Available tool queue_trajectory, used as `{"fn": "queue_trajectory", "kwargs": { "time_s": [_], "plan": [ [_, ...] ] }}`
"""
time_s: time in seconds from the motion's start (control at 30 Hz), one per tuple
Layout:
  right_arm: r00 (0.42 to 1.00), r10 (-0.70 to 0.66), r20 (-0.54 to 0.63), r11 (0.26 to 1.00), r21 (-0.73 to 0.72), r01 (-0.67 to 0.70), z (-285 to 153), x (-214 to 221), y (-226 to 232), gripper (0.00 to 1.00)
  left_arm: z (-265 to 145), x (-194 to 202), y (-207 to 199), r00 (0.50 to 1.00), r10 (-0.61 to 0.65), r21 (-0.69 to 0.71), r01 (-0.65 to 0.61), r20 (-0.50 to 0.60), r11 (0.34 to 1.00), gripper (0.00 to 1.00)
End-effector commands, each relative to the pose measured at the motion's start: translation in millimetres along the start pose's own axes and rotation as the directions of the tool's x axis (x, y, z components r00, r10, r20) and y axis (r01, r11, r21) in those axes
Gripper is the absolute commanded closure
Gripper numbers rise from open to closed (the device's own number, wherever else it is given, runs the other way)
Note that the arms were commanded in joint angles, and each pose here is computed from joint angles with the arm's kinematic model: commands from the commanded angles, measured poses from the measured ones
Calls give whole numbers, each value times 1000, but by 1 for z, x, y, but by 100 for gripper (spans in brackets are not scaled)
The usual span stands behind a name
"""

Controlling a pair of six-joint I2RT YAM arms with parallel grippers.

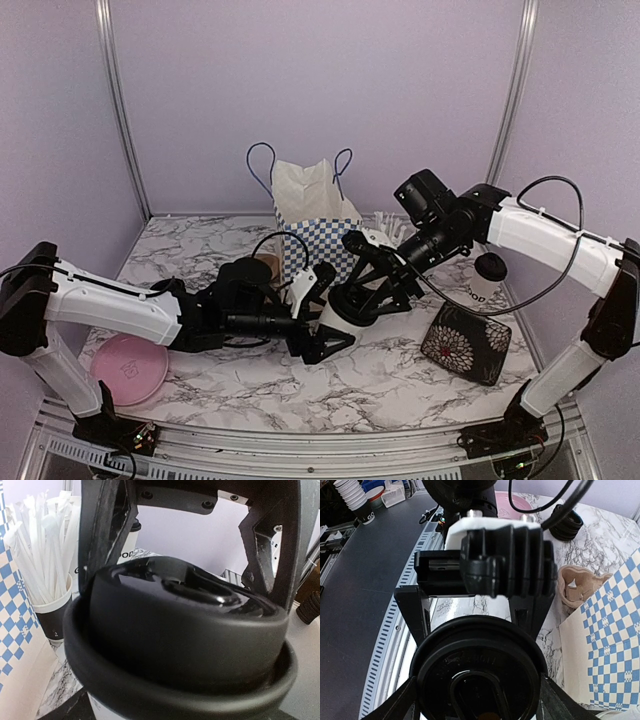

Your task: Pack the takeout coffee

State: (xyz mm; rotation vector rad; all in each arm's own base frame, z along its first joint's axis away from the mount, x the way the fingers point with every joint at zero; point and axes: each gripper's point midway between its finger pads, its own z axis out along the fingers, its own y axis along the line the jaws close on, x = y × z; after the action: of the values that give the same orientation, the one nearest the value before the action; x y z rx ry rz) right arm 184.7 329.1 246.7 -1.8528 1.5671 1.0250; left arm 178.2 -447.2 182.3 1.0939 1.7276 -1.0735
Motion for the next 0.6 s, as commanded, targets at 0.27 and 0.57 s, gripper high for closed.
{"fn": "queue_trajectory", "kwargs": {
  "time_s": [0.27,0.57],
  "plan": [
    [977,203,-66,975,103,-196,-31,47,-32,34,-25,0,14,1000,2,-123,-1,11,992,1],
    [916,340,-213,920,277,-277,-62,114,-40,34,-64,-15,27,996,83,-265,-74,23,961,1]
  ]
}}
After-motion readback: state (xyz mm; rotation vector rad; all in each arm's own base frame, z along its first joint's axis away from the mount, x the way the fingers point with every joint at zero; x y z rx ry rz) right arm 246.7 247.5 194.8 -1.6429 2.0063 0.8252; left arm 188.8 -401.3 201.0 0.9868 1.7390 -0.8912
